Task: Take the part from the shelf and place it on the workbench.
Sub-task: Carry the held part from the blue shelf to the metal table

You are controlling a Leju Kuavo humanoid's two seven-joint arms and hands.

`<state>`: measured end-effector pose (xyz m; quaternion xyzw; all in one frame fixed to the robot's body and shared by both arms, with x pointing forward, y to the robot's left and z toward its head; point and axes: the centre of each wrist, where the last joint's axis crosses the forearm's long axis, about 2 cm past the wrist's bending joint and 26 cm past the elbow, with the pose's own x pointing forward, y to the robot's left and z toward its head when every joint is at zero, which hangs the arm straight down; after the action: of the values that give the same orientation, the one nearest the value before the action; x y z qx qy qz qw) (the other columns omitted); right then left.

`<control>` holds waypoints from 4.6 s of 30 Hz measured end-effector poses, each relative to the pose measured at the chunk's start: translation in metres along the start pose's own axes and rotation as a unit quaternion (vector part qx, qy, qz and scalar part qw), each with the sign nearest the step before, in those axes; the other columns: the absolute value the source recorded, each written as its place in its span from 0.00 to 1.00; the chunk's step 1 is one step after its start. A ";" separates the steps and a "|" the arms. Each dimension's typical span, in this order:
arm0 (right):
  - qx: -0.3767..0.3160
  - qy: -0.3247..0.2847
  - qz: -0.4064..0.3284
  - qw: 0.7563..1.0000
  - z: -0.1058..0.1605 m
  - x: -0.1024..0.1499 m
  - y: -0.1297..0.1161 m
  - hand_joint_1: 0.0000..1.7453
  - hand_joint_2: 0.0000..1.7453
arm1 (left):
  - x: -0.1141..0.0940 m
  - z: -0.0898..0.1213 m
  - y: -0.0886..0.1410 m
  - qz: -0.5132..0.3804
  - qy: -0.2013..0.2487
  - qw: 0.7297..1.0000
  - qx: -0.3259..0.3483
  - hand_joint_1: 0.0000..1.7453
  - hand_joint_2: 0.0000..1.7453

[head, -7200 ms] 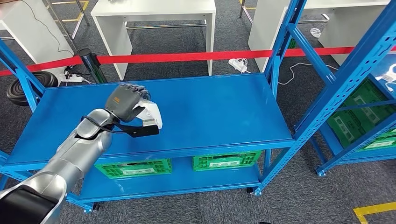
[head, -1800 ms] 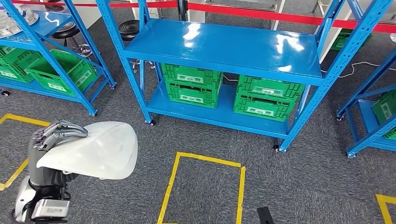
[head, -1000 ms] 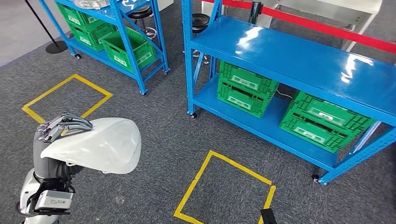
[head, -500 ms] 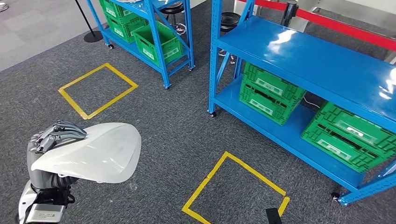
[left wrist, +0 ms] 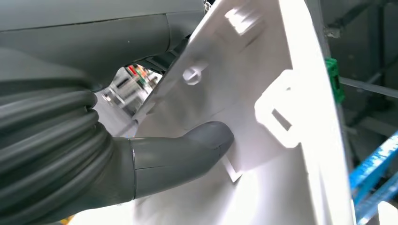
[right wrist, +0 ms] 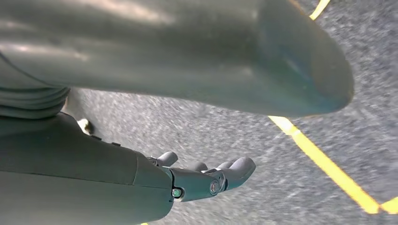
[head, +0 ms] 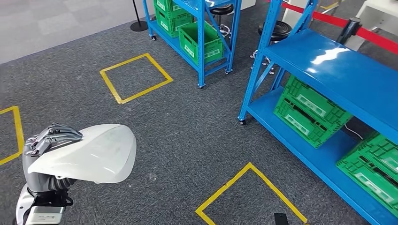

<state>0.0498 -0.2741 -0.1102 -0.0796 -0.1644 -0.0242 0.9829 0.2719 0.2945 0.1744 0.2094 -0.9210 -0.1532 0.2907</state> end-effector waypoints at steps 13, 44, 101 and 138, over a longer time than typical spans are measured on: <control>0.005 -0.008 -0.021 1.000 -0.001 0.000 -0.003 0.00 0.00 | -0.005 0.000 -0.007 0.007 0.018 1.000 -0.007 1.00 1.00; 0.009 -0.003 -0.037 0.999 -0.002 -0.001 -0.009 0.00 0.00 | -0.027 0.001 -0.016 0.064 0.065 0.996 -0.014 1.00 1.00; 0.042 0.001 -0.027 0.999 0.001 -0.007 0.000 0.00 0.00 | -0.031 0.006 -0.012 0.077 0.115 0.990 0.003 1.00 1.00; 0.048 -0.014 -0.011 0.999 0.000 -0.002 -0.001 0.00 0.00 | -0.032 0.000 -0.006 0.057 0.107 0.992 0.029 1.00 1.00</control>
<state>0.0483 -0.2747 -0.1107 -0.0313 -0.1805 -0.0262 0.9827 0.2975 0.3045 0.1564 0.1798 -0.8992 -0.0867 0.3894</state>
